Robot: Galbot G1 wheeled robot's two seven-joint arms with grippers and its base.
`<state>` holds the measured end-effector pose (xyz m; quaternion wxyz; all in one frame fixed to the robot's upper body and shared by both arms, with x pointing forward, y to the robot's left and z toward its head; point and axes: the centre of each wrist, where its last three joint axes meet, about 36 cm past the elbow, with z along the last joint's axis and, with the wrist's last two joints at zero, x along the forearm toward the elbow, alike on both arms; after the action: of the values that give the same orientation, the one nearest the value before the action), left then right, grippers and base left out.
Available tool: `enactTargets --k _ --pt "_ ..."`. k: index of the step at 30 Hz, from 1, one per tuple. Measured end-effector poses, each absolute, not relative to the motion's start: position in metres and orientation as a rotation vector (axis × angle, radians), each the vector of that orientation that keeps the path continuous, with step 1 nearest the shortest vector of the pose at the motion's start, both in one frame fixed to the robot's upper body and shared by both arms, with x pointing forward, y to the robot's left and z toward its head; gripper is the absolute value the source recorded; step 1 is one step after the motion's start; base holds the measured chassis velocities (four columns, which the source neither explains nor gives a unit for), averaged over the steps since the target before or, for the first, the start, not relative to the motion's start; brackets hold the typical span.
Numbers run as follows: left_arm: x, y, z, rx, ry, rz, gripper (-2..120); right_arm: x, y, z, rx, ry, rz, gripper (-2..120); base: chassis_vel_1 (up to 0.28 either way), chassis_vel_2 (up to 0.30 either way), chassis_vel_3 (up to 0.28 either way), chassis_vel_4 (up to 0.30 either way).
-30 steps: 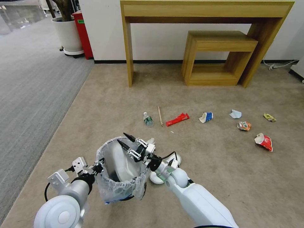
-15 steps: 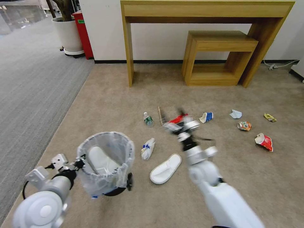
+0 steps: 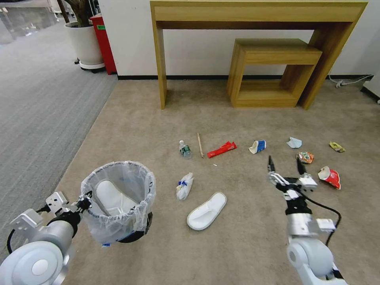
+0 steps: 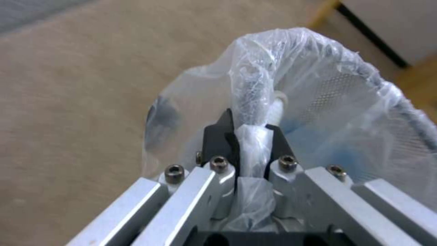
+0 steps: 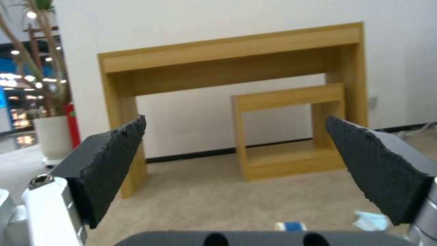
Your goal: Pick up the trash bin and place the garbage on the floor into it.
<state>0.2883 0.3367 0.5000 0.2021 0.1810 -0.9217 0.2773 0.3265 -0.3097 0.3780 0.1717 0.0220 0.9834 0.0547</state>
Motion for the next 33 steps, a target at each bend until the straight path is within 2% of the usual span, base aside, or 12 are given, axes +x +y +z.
enactTargets --k 5,9,33 --pt "0.284 0.37 0.493 0.634 -2.556 0.754 3 0.321 -0.316 0.374 0.06 2.776 0.101 100 0.0 0.0 0.0 0.0" --pt "0.282 0.377 0.495 0.635 -2.559 0.769 3 0.321 -0.312 0.369 0.046 2.776 0.098 100 0.0 0.0 0.0 0.0" --pt "0.278 0.363 0.499 0.596 -2.566 0.781 3 0.326 -0.313 0.361 0.003 2.747 0.12 100 0.0 0.0 0.0 0.0"
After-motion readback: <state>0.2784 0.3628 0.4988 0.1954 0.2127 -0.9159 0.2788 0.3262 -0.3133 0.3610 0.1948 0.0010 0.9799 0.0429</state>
